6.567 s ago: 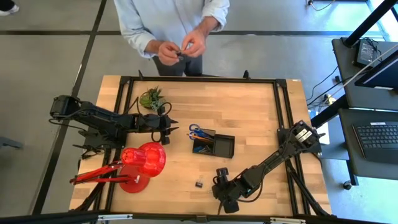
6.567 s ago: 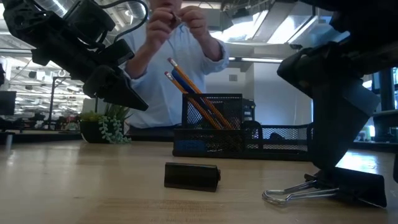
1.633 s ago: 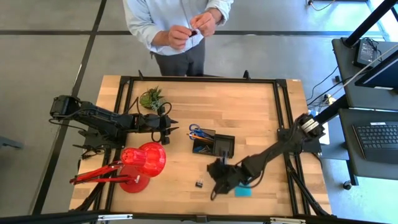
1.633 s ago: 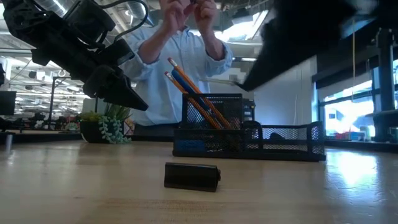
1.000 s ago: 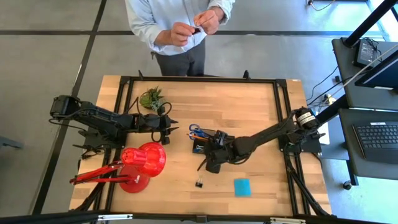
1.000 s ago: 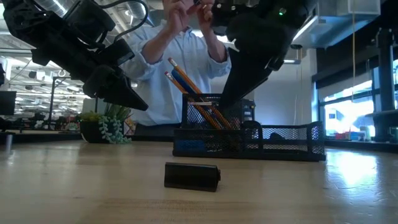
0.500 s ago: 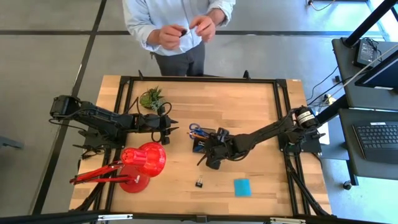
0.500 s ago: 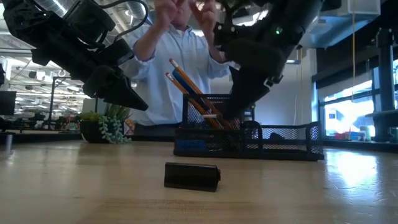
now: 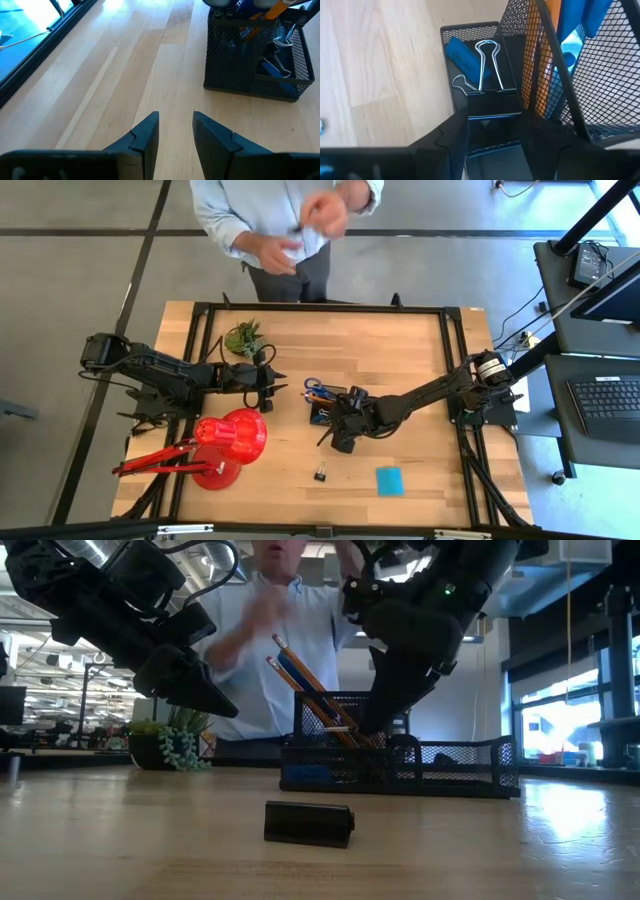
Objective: Pick and place office supplies into organizer
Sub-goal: Put the right black binder clip into the black desk organizer, then put the black binder clip into the black desk organizer
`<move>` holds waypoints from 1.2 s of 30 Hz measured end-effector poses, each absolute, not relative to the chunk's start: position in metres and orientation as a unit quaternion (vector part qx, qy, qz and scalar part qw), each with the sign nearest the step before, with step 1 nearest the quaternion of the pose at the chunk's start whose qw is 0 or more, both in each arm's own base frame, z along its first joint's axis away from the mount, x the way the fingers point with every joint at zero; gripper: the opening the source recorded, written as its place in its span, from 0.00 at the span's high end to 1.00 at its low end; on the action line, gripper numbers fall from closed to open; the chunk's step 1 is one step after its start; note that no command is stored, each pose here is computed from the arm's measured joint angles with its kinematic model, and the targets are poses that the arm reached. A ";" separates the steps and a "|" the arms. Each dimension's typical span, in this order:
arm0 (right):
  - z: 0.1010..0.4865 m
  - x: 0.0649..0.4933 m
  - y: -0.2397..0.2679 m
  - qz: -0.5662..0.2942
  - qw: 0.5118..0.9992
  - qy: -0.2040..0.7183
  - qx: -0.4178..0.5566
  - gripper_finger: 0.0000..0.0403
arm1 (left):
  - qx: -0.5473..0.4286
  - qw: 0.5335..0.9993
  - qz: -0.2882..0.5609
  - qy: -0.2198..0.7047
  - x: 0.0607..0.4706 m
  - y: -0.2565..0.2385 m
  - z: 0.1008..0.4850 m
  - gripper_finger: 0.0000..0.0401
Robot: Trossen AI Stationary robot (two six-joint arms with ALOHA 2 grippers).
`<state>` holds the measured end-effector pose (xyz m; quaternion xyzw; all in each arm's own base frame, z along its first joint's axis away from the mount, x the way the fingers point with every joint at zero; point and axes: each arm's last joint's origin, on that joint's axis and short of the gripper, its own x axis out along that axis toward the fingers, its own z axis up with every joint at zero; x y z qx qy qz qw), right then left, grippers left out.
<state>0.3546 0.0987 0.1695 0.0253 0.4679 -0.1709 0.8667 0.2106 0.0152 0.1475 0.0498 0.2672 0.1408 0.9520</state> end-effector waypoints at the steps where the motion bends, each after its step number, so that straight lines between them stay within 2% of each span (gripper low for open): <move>1: 0.169 0.355 0.099 -0.172 0.867 0.468 0.027 0.60 | 0.050 0.952 0.141 0.267 0.211 0.015 0.148 0.72; 23: 0.169 0.355 0.099 -0.173 0.865 0.469 0.051 0.60 | 0.050 0.952 0.141 0.267 0.211 0.015 0.148 0.72; 36: 0.169 0.355 0.099 -0.164 0.865 0.472 0.045 0.41 | 0.050 0.952 0.141 0.267 0.211 0.015 0.148 0.72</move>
